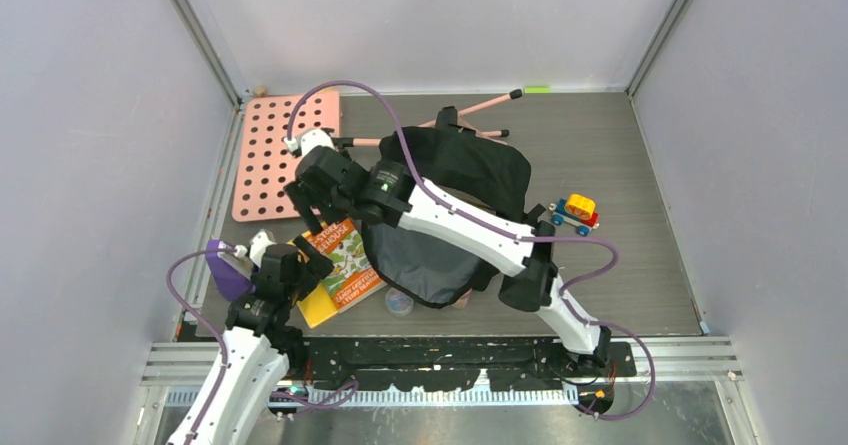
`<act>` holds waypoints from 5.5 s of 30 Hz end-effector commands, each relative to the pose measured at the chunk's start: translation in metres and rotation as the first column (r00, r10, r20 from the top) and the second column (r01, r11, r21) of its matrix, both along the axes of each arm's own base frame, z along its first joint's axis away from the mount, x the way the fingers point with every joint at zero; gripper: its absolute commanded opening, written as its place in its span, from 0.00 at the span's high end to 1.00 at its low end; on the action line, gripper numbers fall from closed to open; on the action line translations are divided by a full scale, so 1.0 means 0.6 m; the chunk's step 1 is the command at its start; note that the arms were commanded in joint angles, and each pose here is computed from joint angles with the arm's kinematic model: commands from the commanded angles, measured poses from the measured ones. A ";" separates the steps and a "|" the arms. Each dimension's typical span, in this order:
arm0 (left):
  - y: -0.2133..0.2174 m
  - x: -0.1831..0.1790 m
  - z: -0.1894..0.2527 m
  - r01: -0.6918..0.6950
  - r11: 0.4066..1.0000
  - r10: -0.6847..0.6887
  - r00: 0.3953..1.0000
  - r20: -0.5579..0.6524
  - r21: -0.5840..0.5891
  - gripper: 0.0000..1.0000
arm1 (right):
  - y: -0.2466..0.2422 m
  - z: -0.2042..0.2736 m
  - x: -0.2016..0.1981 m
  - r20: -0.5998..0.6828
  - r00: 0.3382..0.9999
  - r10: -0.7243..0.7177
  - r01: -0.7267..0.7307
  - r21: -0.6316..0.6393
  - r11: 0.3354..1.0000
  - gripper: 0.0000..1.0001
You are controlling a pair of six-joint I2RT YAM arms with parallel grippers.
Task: Pack the student bag
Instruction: Place the book in the student bag, then pick up the book from the center of the board.
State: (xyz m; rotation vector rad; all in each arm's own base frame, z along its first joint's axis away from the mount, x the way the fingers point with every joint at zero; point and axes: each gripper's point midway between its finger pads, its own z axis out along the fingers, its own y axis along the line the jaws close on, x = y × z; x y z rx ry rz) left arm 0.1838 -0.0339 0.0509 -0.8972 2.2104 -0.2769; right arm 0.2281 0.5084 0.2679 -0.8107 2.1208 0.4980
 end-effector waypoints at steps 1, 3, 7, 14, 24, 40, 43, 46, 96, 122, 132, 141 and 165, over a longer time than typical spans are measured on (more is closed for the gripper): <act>-0.006 0.023 0.017 -0.027 0.998 0.031 0.996 0.084 -0.052 0.01 | -0.005 0.006 0.054 -0.035 0.994 -0.106 0.108 0.054 0.993 0.16; -0.007 0.019 0.015 -0.026 0.998 0.032 0.995 0.091 -0.061 0.03 | 0.003 -0.041 0.077 -0.062 0.990 -0.129 0.131 0.021 0.991 0.17; -0.012 0.011 0.013 -0.025 0.996 0.034 0.994 0.103 -0.090 0.07 | 0.025 -0.112 0.095 -0.115 0.988 -0.103 0.102 -0.011 0.995 0.17; -0.026 0.002 0.013 0.000 0.990 0.016 0.993 0.113 -0.142 0.15 | 0.052 -0.197 0.105 -0.167 0.981 -0.099 0.093 -0.043 0.995 0.17; -0.040 -0.003 0.005 0.031 0.984 -0.014 0.995 0.094 -0.176 0.21 | 0.046 -0.281 0.125 -0.195 0.966 -0.169 0.151 -0.106 0.983 0.16; -0.040 -0.001 -0.005 0.027 0.983 -0.009 0.995 0.101 -0.182 0.43 | 0.070 -0.348 0.052 -0.473 0.878 -0.073 0.054 -0.055 0.997 0.17; -0.039 -0.004 0.002 0.027 0.983 -0.007 0.994 0.110 -0.182 0.49 | 0.075 -0.344 0.038 -0.512 0.859 -0.029 0.017 -0.029 0.999 0.25; -0.041 -0.006 0.003 0.031 0.981 -0.009 0.993 0.118 -0.191 0.55 | 0.086 -0.327 0.017 -0.556 0.830 0.033 -0.023 0.026 0.999 0.34; -0.082 -0.079 0.434 0.379 0.919 -0.242 0.764 0.598 -0.111 0.00 | -0.024 0.359 -0.014 0.124 0.977 0.173 -0.207 0.741 0.638 1.00; -0.195 -0.092 0.591 0.755 0.656 -0.397 0.345 0.850 0.000 0.19 | -0.139 0.491 -0.129 0.230 0.926 0.299 -0.348 0.826 0.443 1.00; -0.188 -0.115 0.607 0.745 0.665 -0.401 0.286 0.870 0.061 1.00 | -0.170 0.417 -0.077 0.188 0.973 0.131 -0.229 0.746 0.625 0.48; -0.191 -0.171 0.669 0.744 0.616 -0.470 0.085 0.879 0.258 1.00 | -0.213 0.365 -0.100 0.199 0.965 0.171 -0.261 0.664 0.701 0.02; -0.227 -0.196 0.720 0.783 0.428 -0.563 -0.160 0.811 0.452 1.00 | -0.170 0.386 -0.244 0.282 0.722 0.632 -0.619 0.671 0.408 0.28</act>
